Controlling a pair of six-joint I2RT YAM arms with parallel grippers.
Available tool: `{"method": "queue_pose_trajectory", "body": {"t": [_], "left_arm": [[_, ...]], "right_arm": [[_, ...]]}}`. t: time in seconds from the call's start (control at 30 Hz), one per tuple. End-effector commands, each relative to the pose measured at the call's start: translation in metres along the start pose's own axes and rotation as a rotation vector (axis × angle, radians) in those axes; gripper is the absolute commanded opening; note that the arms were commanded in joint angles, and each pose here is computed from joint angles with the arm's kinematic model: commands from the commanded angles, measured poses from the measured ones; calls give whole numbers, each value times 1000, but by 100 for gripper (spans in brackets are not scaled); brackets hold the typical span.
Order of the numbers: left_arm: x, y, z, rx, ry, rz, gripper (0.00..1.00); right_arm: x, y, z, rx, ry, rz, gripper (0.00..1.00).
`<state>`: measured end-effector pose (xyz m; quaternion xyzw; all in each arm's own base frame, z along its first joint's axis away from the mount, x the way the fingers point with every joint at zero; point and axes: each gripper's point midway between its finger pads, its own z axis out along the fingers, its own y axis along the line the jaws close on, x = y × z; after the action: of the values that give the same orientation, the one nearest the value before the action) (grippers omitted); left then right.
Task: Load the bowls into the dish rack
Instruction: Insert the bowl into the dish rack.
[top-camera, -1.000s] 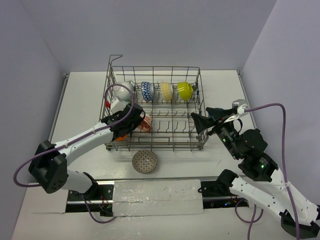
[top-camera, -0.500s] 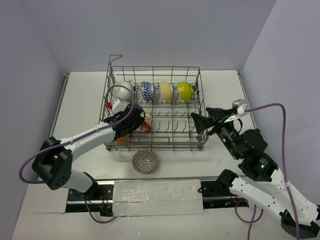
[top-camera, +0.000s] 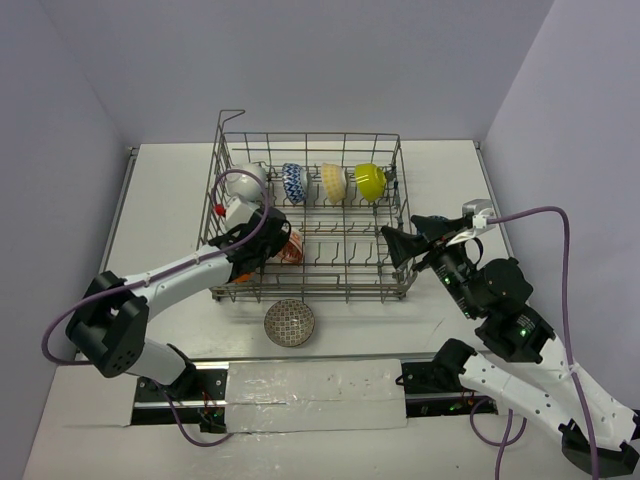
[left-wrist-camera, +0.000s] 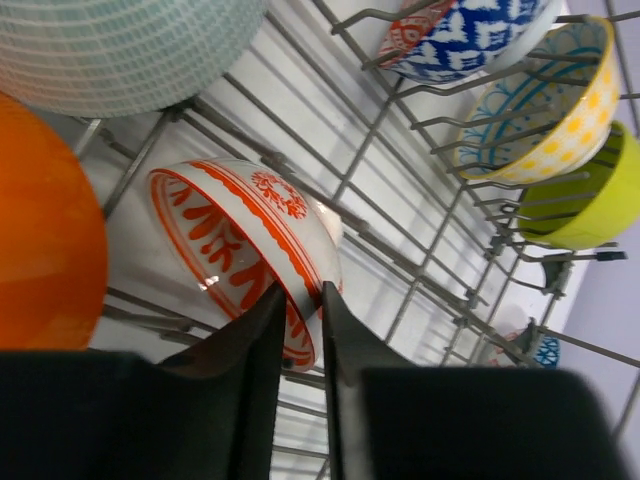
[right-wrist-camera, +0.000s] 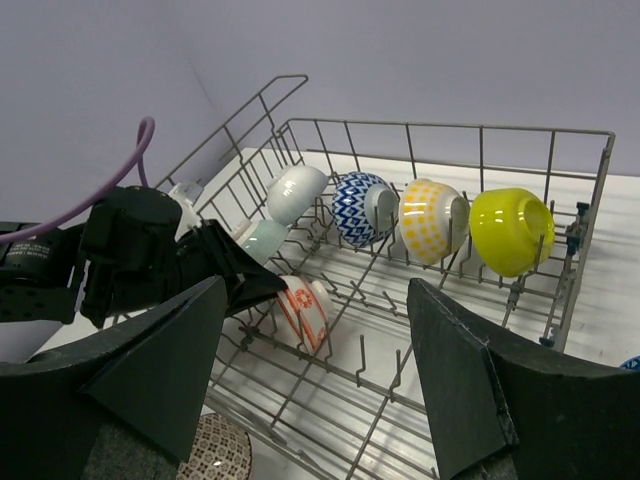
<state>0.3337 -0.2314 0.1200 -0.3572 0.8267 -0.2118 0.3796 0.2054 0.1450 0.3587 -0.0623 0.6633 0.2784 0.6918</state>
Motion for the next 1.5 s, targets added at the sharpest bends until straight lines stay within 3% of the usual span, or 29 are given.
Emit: {"method": "queue_pose_trajectory", "body": {"t": [0.0, 0.57, 0.97, 1.47], "left_arm": [[1, 13, 13, -29, -29, 18, 19], [4, 32, 18, -49, -54, 5, 0], [16, 26, 6, -4, -152, -15, 0], [-13, 1, -21, 153, -317, -60, 0]], "right_arm": [[-11, 3, 0, -10, -49, 23, 80], [-10, -1, 2, 13, -51, 28, 80], [-7, -5, 4, 38, -47, 29, 80], [0, -7, 10, 59, -26, 17, 80]]}}
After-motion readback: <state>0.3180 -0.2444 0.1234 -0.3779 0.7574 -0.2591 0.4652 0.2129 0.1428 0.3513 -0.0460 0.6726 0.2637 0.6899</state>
